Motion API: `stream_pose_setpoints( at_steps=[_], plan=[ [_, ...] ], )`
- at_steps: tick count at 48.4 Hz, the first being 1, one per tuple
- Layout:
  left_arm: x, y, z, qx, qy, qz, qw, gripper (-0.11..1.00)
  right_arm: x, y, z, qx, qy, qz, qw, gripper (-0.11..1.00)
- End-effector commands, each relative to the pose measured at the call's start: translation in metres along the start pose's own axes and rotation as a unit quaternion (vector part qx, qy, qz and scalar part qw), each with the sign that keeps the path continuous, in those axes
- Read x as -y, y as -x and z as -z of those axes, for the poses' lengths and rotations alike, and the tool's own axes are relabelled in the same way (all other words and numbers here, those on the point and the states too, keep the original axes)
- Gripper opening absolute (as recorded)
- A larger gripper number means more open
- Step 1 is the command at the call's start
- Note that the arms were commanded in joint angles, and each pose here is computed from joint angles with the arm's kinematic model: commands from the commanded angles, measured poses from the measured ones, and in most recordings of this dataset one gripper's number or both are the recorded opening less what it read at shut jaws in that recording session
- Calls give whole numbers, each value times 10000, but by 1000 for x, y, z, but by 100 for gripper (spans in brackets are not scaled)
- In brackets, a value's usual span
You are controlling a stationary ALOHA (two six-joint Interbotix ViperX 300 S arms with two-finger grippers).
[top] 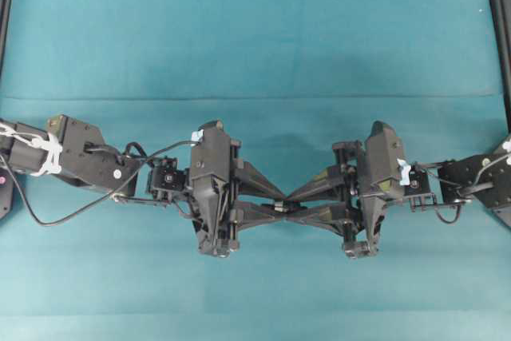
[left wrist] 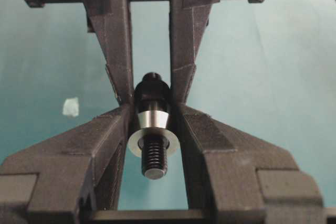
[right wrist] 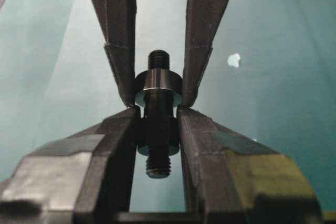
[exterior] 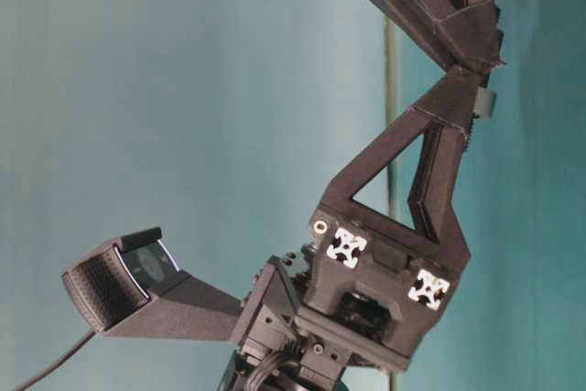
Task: Insert the washer onto the shaft with both hands.
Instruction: 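Push the washer down the shaft with the left gripper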
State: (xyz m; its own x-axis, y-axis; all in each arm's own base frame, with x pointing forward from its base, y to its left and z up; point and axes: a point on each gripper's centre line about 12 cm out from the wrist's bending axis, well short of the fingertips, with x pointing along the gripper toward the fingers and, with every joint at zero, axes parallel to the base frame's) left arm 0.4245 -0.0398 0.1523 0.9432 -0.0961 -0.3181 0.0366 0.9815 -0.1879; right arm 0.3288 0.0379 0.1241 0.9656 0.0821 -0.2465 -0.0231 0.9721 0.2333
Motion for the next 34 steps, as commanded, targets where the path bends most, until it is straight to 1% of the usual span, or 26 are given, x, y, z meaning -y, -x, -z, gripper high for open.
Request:
stream_pose_setpoints(
  at_steps=[1, 12, 16, 34],
  plan=[
    [1, -3, -13, 206, -9, 23, 9998, 37, -3, -3, -7, 122, -24, -51, 9999, 0],
    [3, -7, -30, 396, -10, 52, 9992, 37, -3, -3, -7, 113, -22, -56, 9999, 0],
    [4, -9, -36, 450, 3, 59, 9990, 34, -3, -3, -7, 120, -14, -58, 9999, 0],
    [3, -10, -31, 209, -3, 10, 9998, 34, -3, -3, -7, 143, -6, -63, 9999, 0]
  ],
)
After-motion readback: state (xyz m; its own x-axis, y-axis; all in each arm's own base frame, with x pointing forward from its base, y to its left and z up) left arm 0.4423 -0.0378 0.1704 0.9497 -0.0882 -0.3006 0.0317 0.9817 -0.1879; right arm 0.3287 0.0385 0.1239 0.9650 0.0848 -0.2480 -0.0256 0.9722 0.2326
